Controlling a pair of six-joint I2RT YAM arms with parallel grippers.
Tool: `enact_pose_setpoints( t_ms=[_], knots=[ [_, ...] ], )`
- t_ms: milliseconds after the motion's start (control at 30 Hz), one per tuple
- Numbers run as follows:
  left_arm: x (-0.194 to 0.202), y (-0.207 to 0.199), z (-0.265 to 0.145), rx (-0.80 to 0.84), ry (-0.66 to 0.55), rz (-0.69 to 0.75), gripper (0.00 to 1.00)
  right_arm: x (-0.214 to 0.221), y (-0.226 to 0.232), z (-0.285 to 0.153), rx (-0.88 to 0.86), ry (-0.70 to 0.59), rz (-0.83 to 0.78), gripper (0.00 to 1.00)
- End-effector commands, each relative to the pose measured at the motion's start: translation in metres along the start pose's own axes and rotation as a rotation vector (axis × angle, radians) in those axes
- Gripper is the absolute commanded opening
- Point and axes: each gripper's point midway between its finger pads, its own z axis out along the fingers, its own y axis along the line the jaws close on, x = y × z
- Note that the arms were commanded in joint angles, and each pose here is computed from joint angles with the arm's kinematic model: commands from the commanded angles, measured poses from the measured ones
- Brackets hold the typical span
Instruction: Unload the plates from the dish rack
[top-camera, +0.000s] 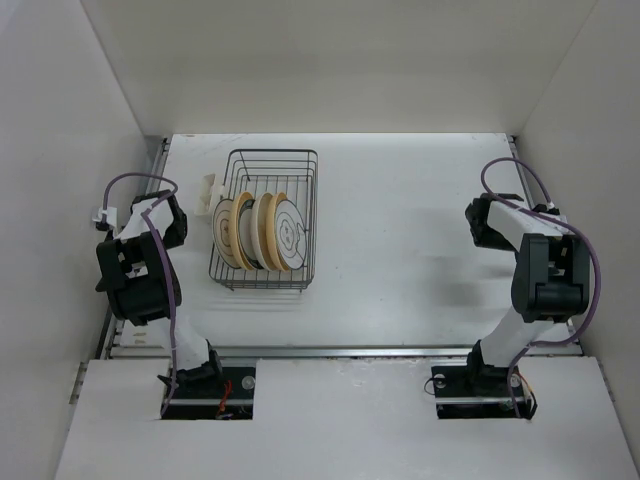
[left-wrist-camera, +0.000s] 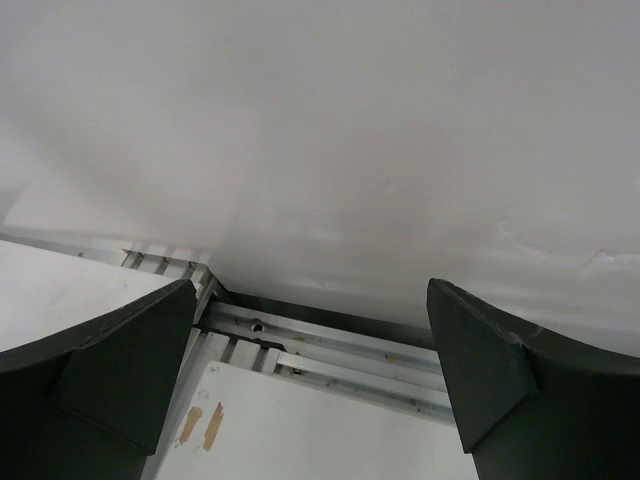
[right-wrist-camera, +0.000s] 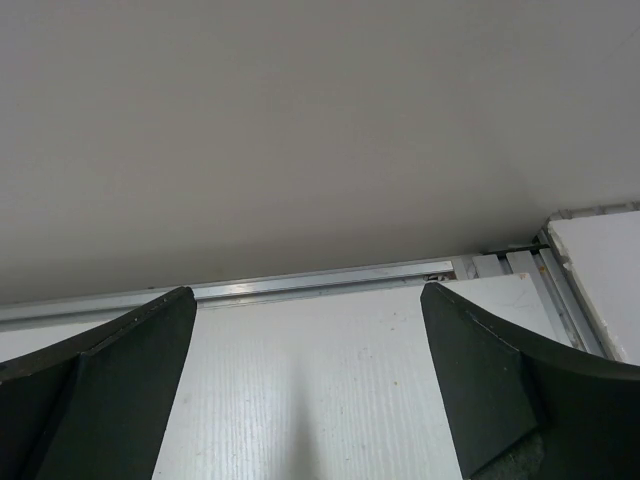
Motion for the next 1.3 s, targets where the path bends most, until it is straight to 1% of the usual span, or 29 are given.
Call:
enact_pose_setpoints(
  t_ms=[0, 167, 200, 233, 300, 333, 367, 433, 467, 500, 533, 567, 600, 633, 667, 700, 733, 767, 800, 833, 867, 900, 933, 1000, 1067, 1133, 1167, 1200, 1267],
  knots=[
    [-0.018, 0.028, 0.001, -0.020, -0.016, 0.210, 1.00, -0.024, 0.005, 0.003, -0.025, -0.072, 0.011, 1.00],
    [-0.024, 0.027, 0.002, -0.013, -0.026, 0.211, 1.00, -0.024, 0.005, 0.003, -0.025, -0.072, 0.011, 1.00],
    [-0.033, 0.026, 0.002, -0.005, -0.045, 0.286, 1.00, -0.024, 0.005, 0.003, -0.025, -0.072, 0.011, 1.00],
    [-0.056, 0.018, 0.001, 0.004, -0.062, 0.278, 1.00, -0.024, 0.005, 0.003, -0.025, -0.072, 0.011, 1.00],
    [-0.080, 0.009, -0.004, 0.015, -0.074, 0.344, 1.00, -0.024, 0.005, 0.003, -0.025, -0.072, 0.011, 1.00],
    [-0.091, 0.010, -0.005, 0.013, -0.075, 0.416, 1.00, -0.024, 0.005, 0.003, -0.025, -0.072, 0.011, 1.00],
    [-0.115, 0.008, -0.010, 0.028, -0.078, 0.368, 1.00, -0.024, 0.005, 0.003, -0.021, -0.063, -0.007, 1.00],
    [-0.144, 0.007, -0.026, 0.078, -0.093, 0.362, 1.00, -0.044, 0.014, 0.000, -0.024, -0.062, -0.011, 1.00],
    [-0.168, 0.010, -0.035, 0.108, -0.091, 0.388, 1.00, -0.053, 0.019, -0.004, -0.033, -0.063, -0.086, 1.00],
    [-0.179, 0.012, -0.053, 0.192, -0.059, 0.416, 1.00, -0.063, 0.024, -0.005, -0.035, -0.062, -0.090, 1.00],
    [-0.188, -0.013, -0.068, 0.305, 0.001, 0.329, 1.00, -0.080, 0.039, -0.017, -0.073, -0.071, -0.067, 1.00],
    [-0.187, -0.023, -0.081, 0.482, 0.079, 0.384, 1.00, -0.093, 0.043, -0.023, -0.092, -0.080, -0.069, 1.00],
    [-0.185, -0.031, -0.130, 0.969, 0.183, 0.457, 1.00, -0.105, 0.046, -0.030, -0.112, -0.079, -0.072, 1.00],
    [-0.200, -0.035, -0.156, 1.189, 0.161, 0.414, 1.00, -0.122, 0.055, -0.048, -0.162, -0.032, -0.011, 1.00],
    [-0.215, -0.017, -0.211, 1.558, 0.124, 0.391, 1.00, -0.130, 0.059, -0.059, -0.195, 0.002, -0.027, 1.00],
    [-0.216, -0.016, -0.211, 1.581, 0.053, 0.461, 1.00, -0.136, 0.066, -0.072, -0.240, 0.028, -0.106, 1.00],
    [-0.226, 0.005, -0.240, 1.787, -0.011, 0.448, 1.00, -0.143, 0.076, -0.086, -0.309, 0.053, -0.200, 1.00],
    [-0.227, 0.013, -0.243, 1.814, -0.038, 0.469, 1.00, -0.138, 0.126, -0.131, -0.549, 0.204, -0.125, 1.00],
    [-0.227, 0.017, -0.242, 1.814, -0.038, 0.489, 1.00, -0.143, 0.141, -0.158, -0.755, 0.264, -0.185, 1.00],
    [-0.228, 0.018, -0.247, 1.849, -0.037, 0.525, 1.00, -0.143, 0.150, -0.182, -0.967, 0.279, -0.295, 1.00],
    [-0.224, 0.020, -0.247, 1.860, -0.026, 0.581, 1.00, -0.149, 0.166, -0.238, -1.282, 0.369, -0.225, 1.00],
    [-0.208, 0.028, -0.242, 1.858, 0.022, 0.687, 1.00, -0.158, 0.152, -0.254, -1.405, 0.382, -0.178, 1.00],
    [-0.209, 0.032, -0.251, 1.921, 0.015, 0.717, 1.00, -0.166, 0.147, -0.270, -1.509, 0.392, -0.128, 1.00],
    [-0.188, 0.025, -0.252, 1.928, 0.088, 0.812, 1.00, -0.171, 0.137, -0.300, -1.711, 0.393, -0.033, 1.00],
    [-0.161, 0.018, -0.251, 1.913, 0.192, 0.870, 1.00, -0.188, 0.122, -0.311, -1.794, 0.365, 0.030, 1.00],
    [-0.146, 0.007, -0.256, 1.920, 0.203, 0.890, 0.97, -0.183, 0.118, -0.316, -1.809, 0.384, 0.007, 1.00],
    [-0.122, 0.001, -0.253, 1.885, 0.256, 0.934, 0.81, -0.182, 0.117, -0.315, -1.806, 0.390, -0.003, 1.00],
    [-0.113, -0.010, -0.244, 1.810, 0.246, 0.958, 0.72, -0.178, 0.115, -0.314, -1.801, 0.402, -0.020, 1.00],
    [-0.101, -0.028, -0.245, 1.772, 0.225, 0.969, 0.55, -0.172, 0.110, -0.321, -1.818, 0.413, -0.055, 1.00]
  ],
)
